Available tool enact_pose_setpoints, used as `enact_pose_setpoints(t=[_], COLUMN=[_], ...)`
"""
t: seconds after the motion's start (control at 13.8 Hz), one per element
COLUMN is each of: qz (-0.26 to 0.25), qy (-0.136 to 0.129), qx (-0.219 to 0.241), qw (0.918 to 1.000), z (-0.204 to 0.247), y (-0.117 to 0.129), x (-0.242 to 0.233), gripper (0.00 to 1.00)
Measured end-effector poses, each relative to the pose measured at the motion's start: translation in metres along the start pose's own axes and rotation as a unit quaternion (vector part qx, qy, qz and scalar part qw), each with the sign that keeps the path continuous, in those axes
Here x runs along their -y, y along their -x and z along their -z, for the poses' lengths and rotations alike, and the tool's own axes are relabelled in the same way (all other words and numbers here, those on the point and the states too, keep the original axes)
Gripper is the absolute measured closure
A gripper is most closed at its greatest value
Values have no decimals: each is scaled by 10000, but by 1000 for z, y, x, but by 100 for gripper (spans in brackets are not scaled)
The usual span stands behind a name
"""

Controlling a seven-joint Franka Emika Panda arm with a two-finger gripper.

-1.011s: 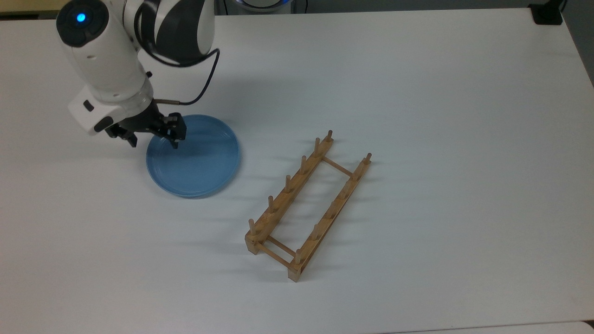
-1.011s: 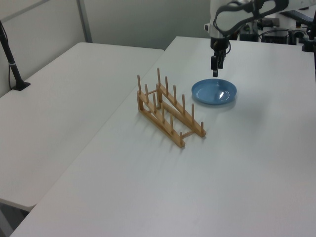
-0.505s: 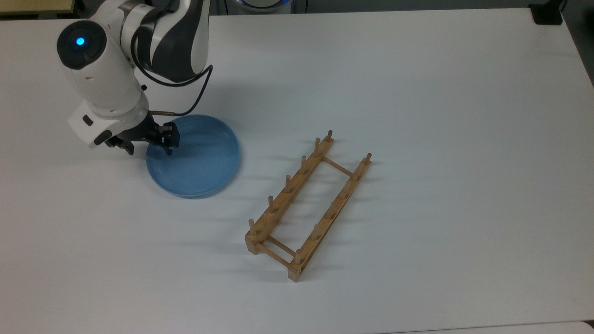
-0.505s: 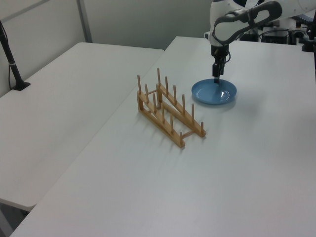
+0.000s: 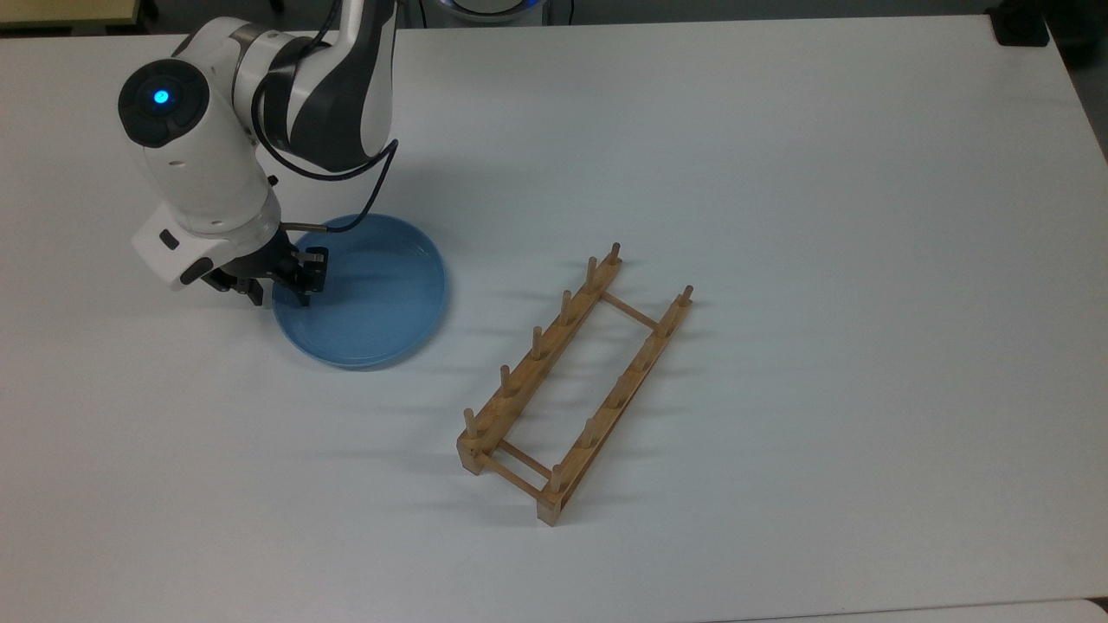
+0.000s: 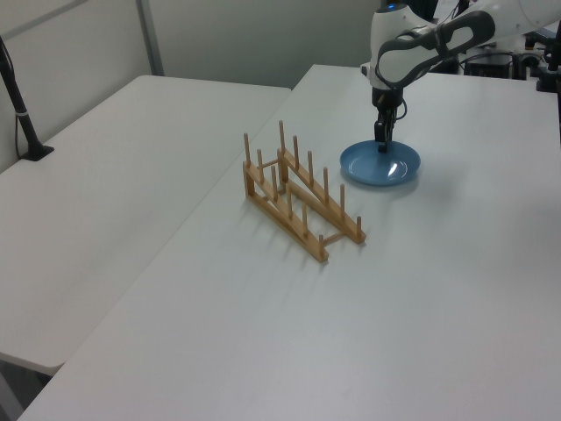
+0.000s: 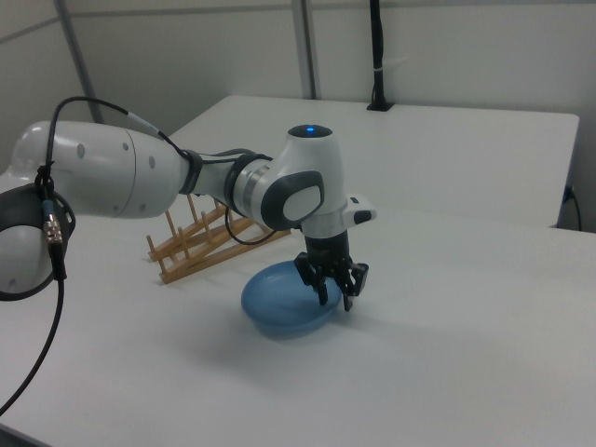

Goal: Place plate in plate rack
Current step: 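Close the gripper on the blue plate's rim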

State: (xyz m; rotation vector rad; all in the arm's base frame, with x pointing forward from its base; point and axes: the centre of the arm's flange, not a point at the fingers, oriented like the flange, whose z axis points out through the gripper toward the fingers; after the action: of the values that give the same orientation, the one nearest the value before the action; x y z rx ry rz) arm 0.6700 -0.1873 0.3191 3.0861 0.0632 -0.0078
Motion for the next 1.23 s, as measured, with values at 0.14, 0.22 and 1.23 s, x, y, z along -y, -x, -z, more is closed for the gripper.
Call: enact_pose_setpoints(t=[0.14,0.22,1.23], qz=[1,-6,-103], qy=[4,-4,-45], qx=[-13,-26,-95], qw=[10000,10000,9999], z=[1,2,7], y=[-1,-1,-1], x=[0,0,-6], gripper=[48,48,66])
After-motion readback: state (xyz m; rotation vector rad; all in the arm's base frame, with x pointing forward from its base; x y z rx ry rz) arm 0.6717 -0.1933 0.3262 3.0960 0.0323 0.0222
